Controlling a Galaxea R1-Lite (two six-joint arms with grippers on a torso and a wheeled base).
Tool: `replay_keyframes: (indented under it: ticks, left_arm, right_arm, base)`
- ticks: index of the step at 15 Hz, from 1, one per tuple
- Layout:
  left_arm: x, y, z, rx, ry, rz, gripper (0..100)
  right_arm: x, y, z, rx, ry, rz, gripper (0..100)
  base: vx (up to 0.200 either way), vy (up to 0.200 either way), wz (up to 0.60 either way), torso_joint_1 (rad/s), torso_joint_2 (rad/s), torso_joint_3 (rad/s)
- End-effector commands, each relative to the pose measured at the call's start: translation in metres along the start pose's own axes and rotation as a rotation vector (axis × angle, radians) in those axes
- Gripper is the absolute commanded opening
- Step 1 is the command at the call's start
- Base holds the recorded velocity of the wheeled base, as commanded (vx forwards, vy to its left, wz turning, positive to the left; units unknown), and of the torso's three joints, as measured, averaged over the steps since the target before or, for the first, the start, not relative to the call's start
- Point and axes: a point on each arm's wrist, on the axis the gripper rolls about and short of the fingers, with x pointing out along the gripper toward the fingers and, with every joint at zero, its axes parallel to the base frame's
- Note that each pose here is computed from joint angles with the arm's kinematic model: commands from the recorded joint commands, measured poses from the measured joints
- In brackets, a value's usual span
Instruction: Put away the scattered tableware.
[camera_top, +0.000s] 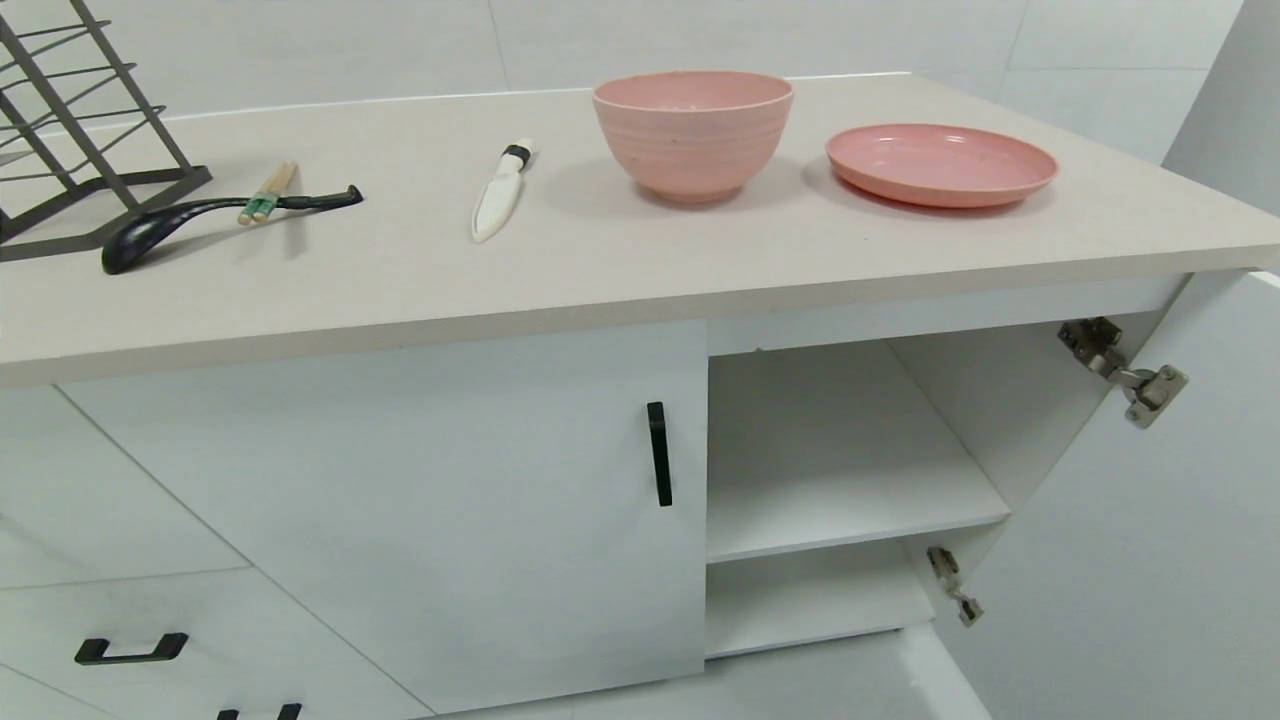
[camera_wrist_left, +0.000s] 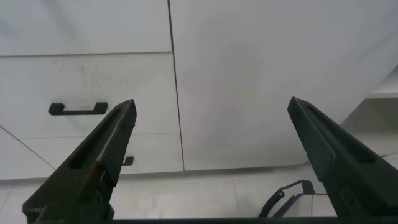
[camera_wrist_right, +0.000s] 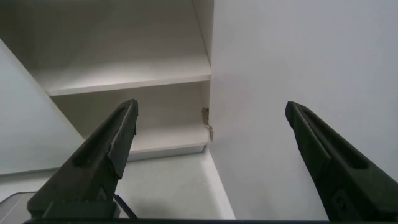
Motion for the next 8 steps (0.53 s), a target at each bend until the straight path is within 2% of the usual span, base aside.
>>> replay_keyframes:
  ticks: [1,6,8]
  left_arm:
    - [0.0001,0.0000,0.0000,-0.001,0.001,0.001,100]
    - [0.0001,0.0000,0.0000,0.000,0.001,0.001,100]
    - [0.0001,0.0000,0.0000,0.000,0.001,0.001,100]
  right_arm:
    - [0.0001,0.0000,0.0000,0.000,0.001,0.001,100]
    - [0.0001,0.0000,0.0000,0.002,0.001,-0.001,100]
    - [0.0001,0.0000,0.0000,0.002,0.001,0.001,100]
  base:
    - [0.000,0.000,0.00,0.000,0.00,0.000]
    - [0.000,0.000,0.00,0.000,0.00,0.000]
    - [0.000,0.000,0.00,0.124,-0.14,-0.029]
